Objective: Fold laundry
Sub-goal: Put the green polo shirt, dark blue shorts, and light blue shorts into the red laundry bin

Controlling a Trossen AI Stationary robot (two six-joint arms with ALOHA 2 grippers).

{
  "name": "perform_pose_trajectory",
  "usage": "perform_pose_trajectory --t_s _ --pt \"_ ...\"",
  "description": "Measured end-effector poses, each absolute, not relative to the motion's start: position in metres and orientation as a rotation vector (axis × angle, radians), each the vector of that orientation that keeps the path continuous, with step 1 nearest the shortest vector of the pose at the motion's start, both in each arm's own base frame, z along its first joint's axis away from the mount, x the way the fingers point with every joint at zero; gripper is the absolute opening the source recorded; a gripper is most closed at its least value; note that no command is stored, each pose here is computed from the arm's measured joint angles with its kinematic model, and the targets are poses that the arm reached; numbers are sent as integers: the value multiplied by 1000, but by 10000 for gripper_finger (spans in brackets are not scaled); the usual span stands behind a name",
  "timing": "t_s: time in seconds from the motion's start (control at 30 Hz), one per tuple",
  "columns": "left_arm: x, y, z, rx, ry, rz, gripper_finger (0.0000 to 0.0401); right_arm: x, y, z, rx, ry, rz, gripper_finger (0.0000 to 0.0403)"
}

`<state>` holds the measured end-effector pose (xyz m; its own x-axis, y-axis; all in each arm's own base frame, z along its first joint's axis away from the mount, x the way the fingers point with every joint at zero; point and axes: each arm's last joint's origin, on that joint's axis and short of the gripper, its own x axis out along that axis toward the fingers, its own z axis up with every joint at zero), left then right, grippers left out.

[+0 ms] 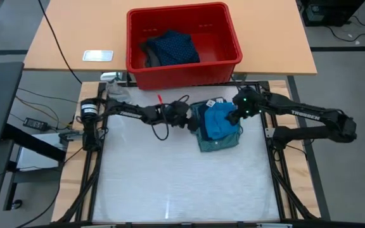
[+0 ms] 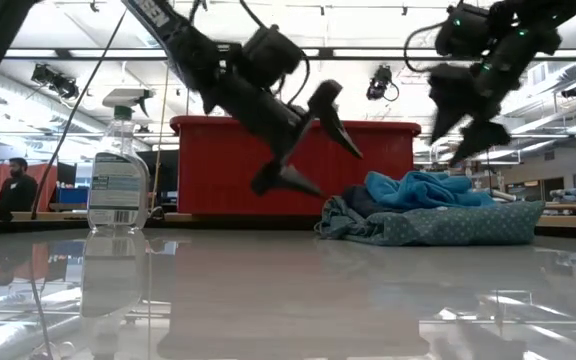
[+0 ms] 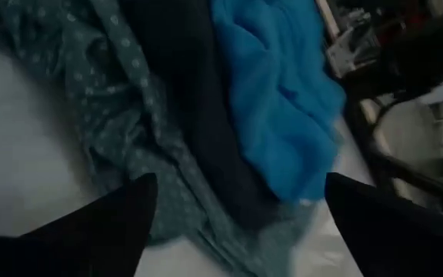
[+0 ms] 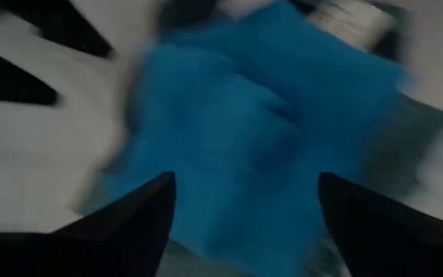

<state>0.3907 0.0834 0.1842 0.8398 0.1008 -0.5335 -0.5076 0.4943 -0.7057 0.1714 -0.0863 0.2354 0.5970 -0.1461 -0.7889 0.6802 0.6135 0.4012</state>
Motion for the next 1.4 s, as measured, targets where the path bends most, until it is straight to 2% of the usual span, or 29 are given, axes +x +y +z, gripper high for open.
perform_pose_trajectory --t_s 0.1,0.3,0.43,0.67,0.77,0.83,0.93,1.07,1.13,1.23,1.4 --pt "396 83 171 -942 447 410 385 159 -87 231 739 882 -642 341" --pt "406 88 152 -954 405 411 387 153 -96 222 760 916 -688 394" --pt "411 92 140 -946 364 396 387 148 -104 197 816 931 -731 393" --pt "416 97 120 -946 338 393 387 154 -113 149 1001 812 -641 399" --pt "418 98 112 -941 351 396 367 162 -115 132 1029 762 -554 392" --pt "418 98 106 -942 365 395 327 170 -116 123 1052 730 -496 375" --pt "418 98 102 -935 372 392 236 180 -118 114 1101 702 -470 324" --pt "418 99 102 -894 376 362 97 196 -122 110 1160 656 -404 213" --pt "417 103 106 -912 372 328 42 202 -124 111 1189 638 -359 151" --pt "414 109 119 -924 364 289 40 208 -127 118 1198 617 -319 72" --pt "400 120 154 -826 391 305 40 214 -133 150 1157 489 -266 69"
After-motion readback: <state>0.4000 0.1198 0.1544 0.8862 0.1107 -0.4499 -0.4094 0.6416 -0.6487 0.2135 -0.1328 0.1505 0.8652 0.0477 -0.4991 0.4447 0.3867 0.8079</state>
